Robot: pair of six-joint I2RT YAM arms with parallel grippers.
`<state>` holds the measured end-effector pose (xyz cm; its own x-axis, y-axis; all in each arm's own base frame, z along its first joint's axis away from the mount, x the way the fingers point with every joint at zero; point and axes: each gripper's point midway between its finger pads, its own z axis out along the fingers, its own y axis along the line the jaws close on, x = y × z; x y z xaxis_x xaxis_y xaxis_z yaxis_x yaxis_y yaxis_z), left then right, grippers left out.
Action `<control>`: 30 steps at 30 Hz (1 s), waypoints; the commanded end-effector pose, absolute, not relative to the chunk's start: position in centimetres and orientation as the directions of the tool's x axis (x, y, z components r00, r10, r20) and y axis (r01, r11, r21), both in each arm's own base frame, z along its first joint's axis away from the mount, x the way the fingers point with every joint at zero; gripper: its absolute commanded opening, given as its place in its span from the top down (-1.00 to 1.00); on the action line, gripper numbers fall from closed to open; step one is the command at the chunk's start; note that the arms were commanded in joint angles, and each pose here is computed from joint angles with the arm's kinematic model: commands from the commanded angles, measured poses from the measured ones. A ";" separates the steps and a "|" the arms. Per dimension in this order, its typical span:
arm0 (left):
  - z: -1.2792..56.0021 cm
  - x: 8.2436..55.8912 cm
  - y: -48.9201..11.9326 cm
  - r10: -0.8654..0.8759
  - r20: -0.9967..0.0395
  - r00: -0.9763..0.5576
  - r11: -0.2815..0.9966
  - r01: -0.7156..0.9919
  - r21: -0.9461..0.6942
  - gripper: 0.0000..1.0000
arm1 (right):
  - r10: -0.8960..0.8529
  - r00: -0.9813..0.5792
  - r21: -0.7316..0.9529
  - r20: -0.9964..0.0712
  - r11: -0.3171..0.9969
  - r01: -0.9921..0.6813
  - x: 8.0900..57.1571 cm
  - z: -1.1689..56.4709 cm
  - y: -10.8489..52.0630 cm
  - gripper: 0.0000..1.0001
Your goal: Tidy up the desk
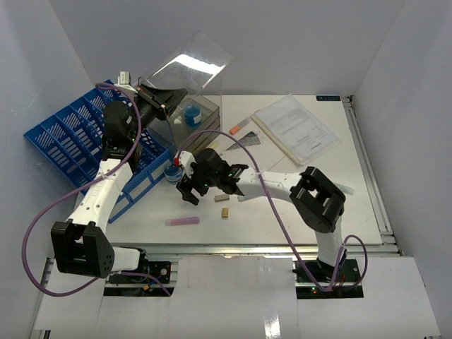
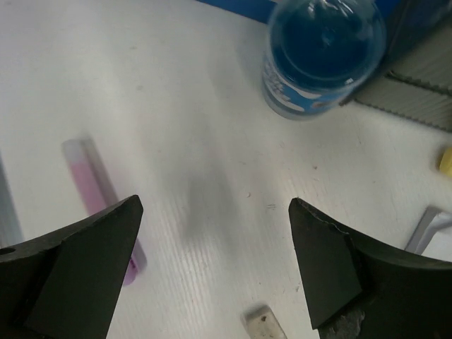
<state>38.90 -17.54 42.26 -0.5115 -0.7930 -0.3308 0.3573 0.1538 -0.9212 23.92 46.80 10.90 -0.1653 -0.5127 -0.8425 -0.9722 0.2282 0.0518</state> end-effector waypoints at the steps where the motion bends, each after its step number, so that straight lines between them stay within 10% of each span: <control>1: 43.1 37.9 -17.8 -0.780 -0.329 -0.532 0.143 0.360 -0.922 1.00 | -0.391 -0.274 0.032 -0.879 0.525 -0.850 29.0 12.6 48.7 -0.80; 30: 42.6 37.1 -18.0 -0.775 -0.294 -0.560 0.099 0.352 -0.931 1.00 | -0.090 -0.410 0.230 -0.908 0.710 -0.666 32.9 10.2 56.1 -0.98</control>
<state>38.94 -17.43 41.07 -0.5244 -0.7910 -0.3151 0.3252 0.1559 -0.9327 31.37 55.15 9.38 -0.4410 -0.1681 -0.8816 -0.6990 0.6804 0.2200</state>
